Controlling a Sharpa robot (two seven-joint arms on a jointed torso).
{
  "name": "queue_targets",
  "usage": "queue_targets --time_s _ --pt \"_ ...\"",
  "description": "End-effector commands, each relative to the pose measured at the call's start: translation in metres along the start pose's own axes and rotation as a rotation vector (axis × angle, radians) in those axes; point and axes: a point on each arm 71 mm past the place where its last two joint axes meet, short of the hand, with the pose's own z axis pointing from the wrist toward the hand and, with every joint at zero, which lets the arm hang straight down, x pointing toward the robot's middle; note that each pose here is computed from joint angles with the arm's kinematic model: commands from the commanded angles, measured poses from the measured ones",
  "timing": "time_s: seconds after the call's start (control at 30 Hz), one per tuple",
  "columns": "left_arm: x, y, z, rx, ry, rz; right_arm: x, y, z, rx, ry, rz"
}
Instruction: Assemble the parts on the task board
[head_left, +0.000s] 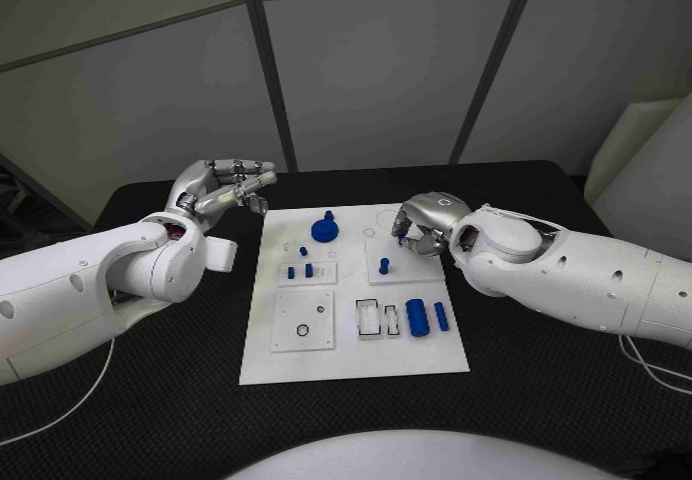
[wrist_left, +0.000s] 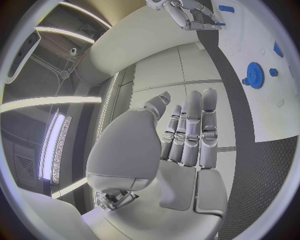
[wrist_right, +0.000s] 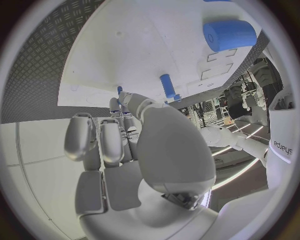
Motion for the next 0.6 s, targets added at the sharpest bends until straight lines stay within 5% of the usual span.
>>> queue_targets --time_s 0.03,0.3,0.6 --pt "0.0002 -0.0017 0.0002 0.014 0.007 -0.007 -0.008 0.002 -0.002 -0.017 -0.076 0.012" --pt "0.0001 -0.0014 0.0004 0.013 0.006 -0.007 -0.014 0.009 -0.012 -0.041 -0.094 0.039" --pt "0.0032 -0.0007 0.002 0.013 0.012 -0.009 -0.02 0.049 -0.019 -0.141 -0.086 0.114"
